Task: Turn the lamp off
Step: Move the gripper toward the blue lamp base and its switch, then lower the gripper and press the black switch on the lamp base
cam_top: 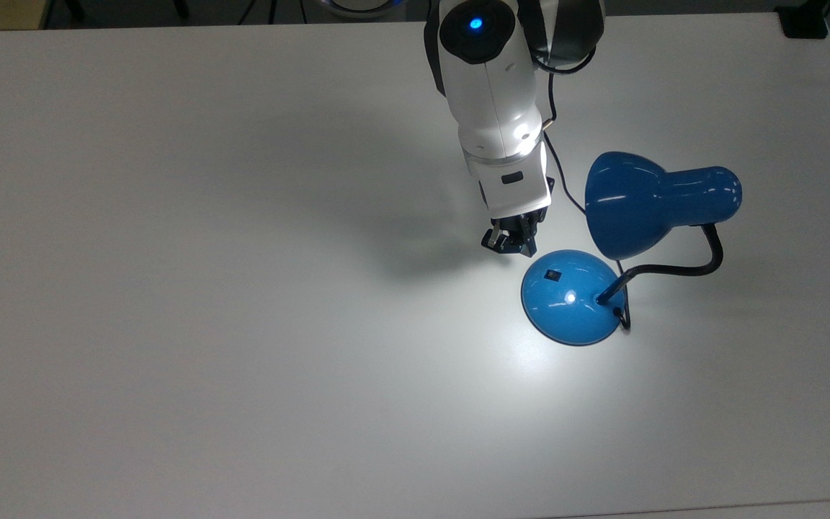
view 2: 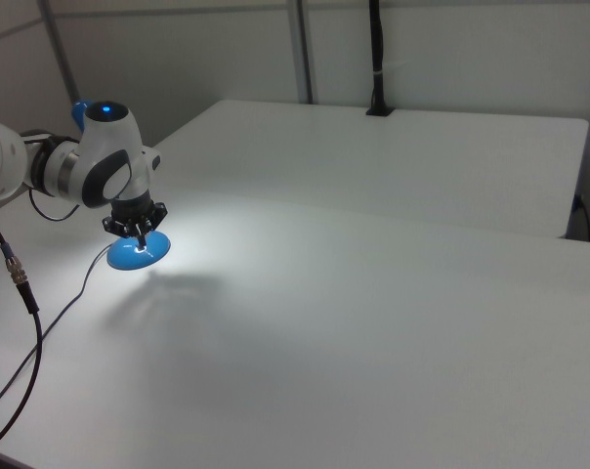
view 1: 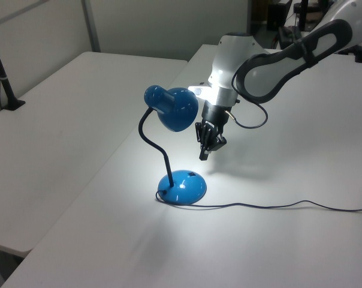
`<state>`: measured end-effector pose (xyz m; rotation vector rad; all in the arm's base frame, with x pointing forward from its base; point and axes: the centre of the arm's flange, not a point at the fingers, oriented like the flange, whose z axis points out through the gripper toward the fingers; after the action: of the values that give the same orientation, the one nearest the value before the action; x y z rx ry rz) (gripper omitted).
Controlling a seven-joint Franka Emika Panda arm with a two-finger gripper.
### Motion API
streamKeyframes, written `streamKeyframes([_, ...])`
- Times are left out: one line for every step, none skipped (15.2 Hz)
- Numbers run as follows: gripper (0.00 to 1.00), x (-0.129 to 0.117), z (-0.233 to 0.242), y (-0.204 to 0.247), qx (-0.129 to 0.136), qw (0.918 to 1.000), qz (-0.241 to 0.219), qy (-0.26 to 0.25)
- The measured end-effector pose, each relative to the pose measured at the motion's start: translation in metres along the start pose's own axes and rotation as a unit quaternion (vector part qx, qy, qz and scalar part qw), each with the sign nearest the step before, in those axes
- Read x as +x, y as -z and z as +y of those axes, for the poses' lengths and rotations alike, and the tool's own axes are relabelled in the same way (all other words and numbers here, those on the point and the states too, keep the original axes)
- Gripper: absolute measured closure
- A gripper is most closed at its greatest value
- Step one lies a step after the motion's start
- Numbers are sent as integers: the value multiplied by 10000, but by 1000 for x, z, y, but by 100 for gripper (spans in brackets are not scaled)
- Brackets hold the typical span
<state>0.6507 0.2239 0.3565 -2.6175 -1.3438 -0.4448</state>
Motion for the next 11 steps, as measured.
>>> streamKeyframes([99,6,-5,-4,16,10000,6,53])
streamKeyframes([99,9,-8,-8,36,10000,-3,87])
streamKeyframes([99,12,-11,-13,57,9999,-14,117])
streamKeyframes([99,14,-12,-16,58,9999,-8,125])
streamKeyframes([99,17,-10,-19,51,9999,5,129])
streamKeyframes([99,19,-8,-22,47,9999,13,129])
streamKeyframes([99,20,-5,-27,51,9999,8,125])
streamKeyframes([99,20,-4,-33,63,9999,-9,119])
streamKeyframes([99,20,-3,-38,73,9999,-23,115])
streamKeyframes([99,21,-2,-42,79,9999,-32,111])
streamKeyframes([99,22,-1,-42,75,9999,-23,117])
